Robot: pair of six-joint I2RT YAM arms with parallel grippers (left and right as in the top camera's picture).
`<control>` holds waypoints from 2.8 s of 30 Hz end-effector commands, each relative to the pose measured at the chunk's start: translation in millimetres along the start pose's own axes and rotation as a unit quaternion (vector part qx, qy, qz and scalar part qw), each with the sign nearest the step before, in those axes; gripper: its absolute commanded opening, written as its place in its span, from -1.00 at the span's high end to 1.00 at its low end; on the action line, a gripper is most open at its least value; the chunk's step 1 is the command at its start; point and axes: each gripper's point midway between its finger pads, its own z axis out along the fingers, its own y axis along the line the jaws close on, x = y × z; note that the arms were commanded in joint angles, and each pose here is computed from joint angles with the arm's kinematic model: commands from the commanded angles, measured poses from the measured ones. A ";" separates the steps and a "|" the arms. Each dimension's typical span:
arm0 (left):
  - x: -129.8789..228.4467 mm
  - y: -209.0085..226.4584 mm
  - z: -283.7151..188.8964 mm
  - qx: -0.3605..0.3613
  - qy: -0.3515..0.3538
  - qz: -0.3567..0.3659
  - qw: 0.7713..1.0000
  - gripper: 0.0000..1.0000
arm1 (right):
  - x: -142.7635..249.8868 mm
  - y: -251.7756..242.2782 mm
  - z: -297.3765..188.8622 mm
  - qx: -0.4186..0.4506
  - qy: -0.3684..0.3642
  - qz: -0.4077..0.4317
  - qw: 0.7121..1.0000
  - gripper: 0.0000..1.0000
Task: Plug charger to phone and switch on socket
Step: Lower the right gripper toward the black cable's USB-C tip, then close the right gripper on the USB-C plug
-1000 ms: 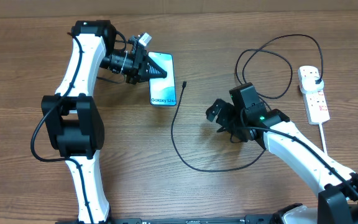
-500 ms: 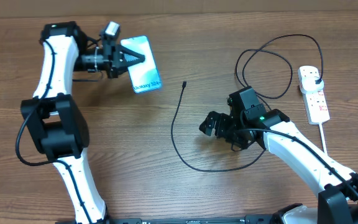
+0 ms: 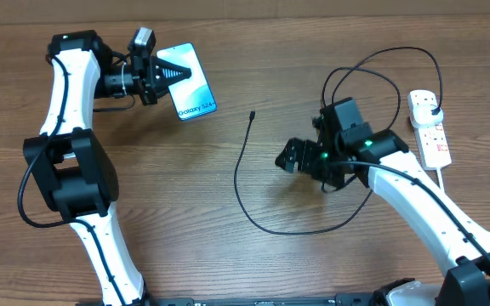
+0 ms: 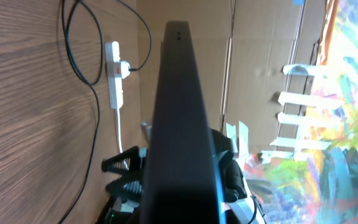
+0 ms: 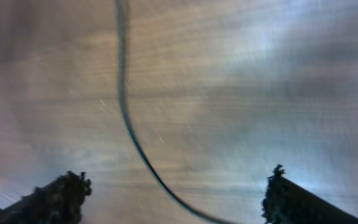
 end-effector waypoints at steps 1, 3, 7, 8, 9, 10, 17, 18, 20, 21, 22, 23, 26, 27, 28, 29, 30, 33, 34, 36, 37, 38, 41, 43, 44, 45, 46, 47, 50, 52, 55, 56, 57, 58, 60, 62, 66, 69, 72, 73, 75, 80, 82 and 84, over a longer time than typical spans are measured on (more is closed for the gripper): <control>-7.8 -17.2 -15.8 0.029 -0.028 -0.004 0.999 0.91 | -18.9 18.1 -14.0 -0.031 -0.034 -0.015 0.999 -0.75; -9.8 -16.8 -21.5 0.029 -0.034 -0.004 0.999 0.91 | -27.6 24.8 -16.0 -0.043 -0.049 -0.012 0.998 -0.71; -12.2 -16.5 -29.0 0.029 -0.043 -0.004 0.999 0.91 | -41.9 34.8 -16.4 -0.052 -0.058 -0.007 0.997 -0.65; -12.1 -16.5 -28.8 0.029 -0.043 -0.004 0.999 0.91 | -45.5 38.1 -15.4 -0.054 -0.056 -0.007 0.997 -0.64; -12.1 -16.5 -28.8 0.029 -0.043 -0.004 0.999 0.91 | -49.0 42.6 -14.5 -0.059 -0.054 -0.009 0.997 -0.62; -12.0 -16.5 -28.5 0.029 -0.042 -0.004 0.999 0.91 | -52.6 46.0 -13.3 -0.063 -0.052 -0.009 0.997 -0.59; -10.7 -16.7 -24.5 0.029 -0.038 -0.003 0.999 0.91 | -85.3 63.9 3.2 -0.064 -0.039 -0.005 0.997 -0.44; -10.2 -16.7 -23.0 0.029 -0.036 -0.003 0.999 0.91 | -91.5 66.3 7.1 -0.064 -0.039 -0.005 0.997 -0.41; -8.8 -16.9 -18.8 0.029 -0.031 -0.003 0.999 0.91 | -102.8 71.2 13.2 -0.065 -0.040 -0.004 0.997 -0.37; -7.8 -17.0 -16.0 0.029 -0.028 -0.002 0.999 0.91 | -106.6 73.3 15.6 -0.066 -0.038 0.000 0.997 -0.36; -7.0 -17.1 -13.5 0.029 -0.025 -0.002 0.999 0.91 | -110.2 75.3 18.4 -0.068 -0.037 0.004 0.997 -0.35; -5.9 -17.2 -10.6 0.029 -0.021 -0.002 0.999 0.91 | -113.9 77.1 21.7 -0.070 -0.036 0.009 0.997 -0.31; -4.1 -17.4 -5.0 0.029 -0.015 0.000 0.999 0.91 | -120.5 80.3 30.6 -0.074 -0.028 0.018 0.997 -0.24; -3.9 -17.2 -3.4 0.029 -0.013 0.003 1.000 0.91 | -121.7 79.5 33.9 -0.073 -0.027 0.022 0.997 -0.22; -4.1 -17.2 -2.6 0.029 -0.012 0.006 0.999 0.91 | -122.8 79.0 37.1 -0.073 -0.026 0.026 0.997 -0.22; -4.2 -17.1 -2.0 0.029 -0.012 0.009 0.999 0.91 | -123.6 77.4 41.4 -0.072 -0.024 0.034 0.997 -0.22; -4.2 -17.0 -1.6 0.028 -0.011 0.010 0.999 0.91 | -123.8 77.0 44.5 -0.073 -0.022 0.038 0.996 -0.21; -4.3 -16.9 -1.5 0.028 -0.011 0.011 0.999 0.91 | -122.8 72.1 60.2 -0.072 -0.008 0.057 0.996 -0.12; -4.3 -16.9 -1.5 0.028 -0.011 0.011 0.999 0.91 | -122.6 68.6 67.2 -0.069 -0.003 0.067 0.995 -0.08; -4.3 -16.7 -1.5 0.028 -0.011 0.011 0.999 0.91 | -121.7 65.1 78.8 -0.069 0.007 0.075 0.995 -0.01; -4.2 -16.6 -1.5 0.027 -0.011 0.011 0.999 0.91 | -120.6 66.3 83.4 -0.075 0.014 0.075 0.994 0.03; -4.1 -16.1 -1.4 0.026 -0.010 0.011 1.000 0.91 | -119.6 66.6 88.9 -0.081 0.021 0.075 0.994 0.09; -3.5 -14.3 -1.3 0.021 -0.009 0.011 1.000 0.91 | -119.8 62.1 100.3 -0.079 0.027 0.089 0.993 0.22; -3.4 -13.7 -1.3 0.019 -0.008 0.011 1.000 0.91 | -120.5 61.1 105.1 -0.079 0.027 0.088 0.993 0.24; -3.4 -13.7 -1.3 0.019 -0.008 0.011 1.000 0.91 | -120.3 61.0 108.6 -0.078 0.027 0.087 0.993 0.24; -3.3 -13.8 -1.2 0.019 -0.008 0.011 1.000 0.91 | -120.5 61.0 110.8 -0.078 0.026 0.085 0.993 0.24; -3.3 -13.8 -1.2 0.019 -0.008 0.011 1.000 0.91 | -120.0 61.9 113.8 -0.078 0.026 0.083 0.993 0.24; -3.3 -13.8 -1.2 0.019 -0.008 0.011 1.000 0.91 | -120.0 62.2 115.7 -0.077 0.025 0.082 0.993 0.24; -2.9 -13.9 -0.2 0.019 -0.007 0.011 1.000 0.91 | -116.7 61.5 124.9 -0.068 0.025 0.077 0.994 0.24; -2.5 -13.9 0.8 0.019 -0.006 0.011 1.000 0.91 | -114.9 58.8 130.8 -0.057 0.023 0.076 0.995 0.24; -2.5 -13.8 0.8 0.019 -0.006 0.011 1.000 0.91 | -110.7 54.8 142.8 -0.050 0.030 0.076 0.995 0.24; -2.5 -13.8 0.8 0.019 -0.006 0.011 1.000 0.91 | -109.9 54.0 145.4 -0.049 0.031 0.076 0.995 0.24; -2.5 -13.8 0.8 0.019 -0.006 0.011 1.000 0.91 | -108.8 52.4 149.0 -0.047 0.033 0.076 0.995 0.24; -2.5 -13.8 0.8 0.019 -0.006 0.011 1.000 0.91 | -108.3 51.3 151.9 -0.046 0.035 0.076 0.995 0.24; -2.5 -13.8 0.8 0.019 -0.006 0.011 1.000 0.91 | -107.0 48.6 157.5 -0.045 0.037 0.077 0.995 0.24; -2.5 -13.8 0.8 0.019 -0.006 0.011 1.000 0.91 | -107.3 47.9 160.4 -0.045 0.036 0.077 0.995 0.24; -2.5 -13.8 0.8 0.019 -0.006 0.011 1.000 0.91 | -109.8 48.5 166.0 -0.052 0.033 0.074 0.995 0.25; -2.5 -13.8 0.8 0.019 -0.006 0.011 1.000 0.91 | -109.4 44.3 174.6 -0.050 0.036 0.081 0.995 0.25; -2.5 -13.8 0.8 0.019 -0.006 0.011 1.000 0.91 | -106.8 40.2 182.9 -0.048 0.042 0.090 0.994 0.27; -2.5 -13.8 0.8 0.019 -0.006 0.011 1.000 0.90 | -106.2 40.1 183.7 -0.049 0.043 0.090 0.994 0.27; -2.5 -13.8 0.8 0.019 -0.006 0.011 1.000 0.91 | -105.8 40.5 185.6 -0.048 0.042 0.088 0.994 0.34; -2.2 -12.8 0.8 0.016 -0.005 0.011 1.000 0.91 | -110.4 43.4 185.7 -0.054 0.033 0.083 0.995 0.46; -1.0 -10.0 1.9 0.008 -0.001 0.011 1.000 0.91 | -111.3 43.7 185.8 -0.054 0.030 0.082 0.995 0.55; 1.0 -6.7 4.5 -0.002 0.005 0.012 1.000 0.91 | -111.1 43.5 185.8 -0.054 0.030 0.076 0.995 0.74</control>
